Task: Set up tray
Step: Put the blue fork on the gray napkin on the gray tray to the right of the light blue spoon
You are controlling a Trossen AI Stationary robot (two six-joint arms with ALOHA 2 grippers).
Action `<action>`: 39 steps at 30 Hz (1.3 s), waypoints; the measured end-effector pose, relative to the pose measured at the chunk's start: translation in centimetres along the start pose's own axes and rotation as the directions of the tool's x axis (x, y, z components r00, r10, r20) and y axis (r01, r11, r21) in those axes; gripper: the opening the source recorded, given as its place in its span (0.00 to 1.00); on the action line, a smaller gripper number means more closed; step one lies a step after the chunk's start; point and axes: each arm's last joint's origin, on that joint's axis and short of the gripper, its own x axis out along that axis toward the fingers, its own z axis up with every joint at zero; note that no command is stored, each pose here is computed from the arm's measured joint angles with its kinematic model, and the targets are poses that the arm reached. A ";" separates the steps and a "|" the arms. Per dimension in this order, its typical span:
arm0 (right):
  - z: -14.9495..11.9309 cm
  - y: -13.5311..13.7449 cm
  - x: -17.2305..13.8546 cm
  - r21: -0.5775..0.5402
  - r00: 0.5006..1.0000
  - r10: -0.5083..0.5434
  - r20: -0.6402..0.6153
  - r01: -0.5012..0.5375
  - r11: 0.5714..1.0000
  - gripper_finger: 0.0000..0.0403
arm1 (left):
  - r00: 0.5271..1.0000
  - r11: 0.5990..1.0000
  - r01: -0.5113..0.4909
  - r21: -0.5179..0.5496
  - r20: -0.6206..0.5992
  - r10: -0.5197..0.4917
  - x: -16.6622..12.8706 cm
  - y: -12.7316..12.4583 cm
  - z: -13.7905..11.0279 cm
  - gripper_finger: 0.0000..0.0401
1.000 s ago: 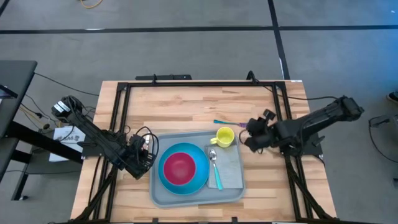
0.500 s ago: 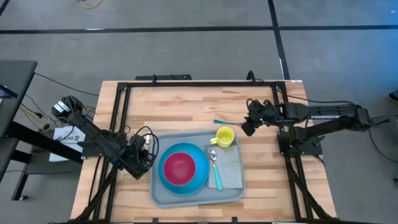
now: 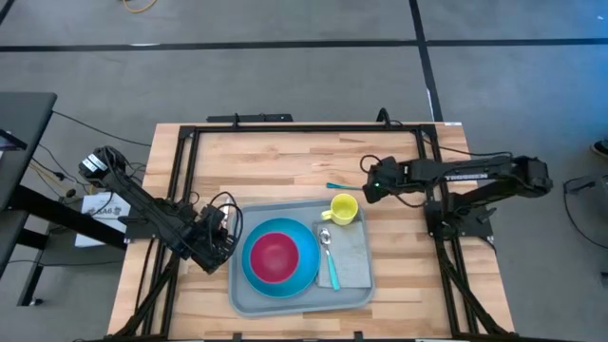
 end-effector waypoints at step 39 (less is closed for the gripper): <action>-1.8 -5.1 5.6 0.262 0.932 0.360 0.033 -0.355 0.897 0.27 | 0.999 0.999 0.039 -0.009 -0.028 -0.040 0.0 -0.4 -0.1 0.28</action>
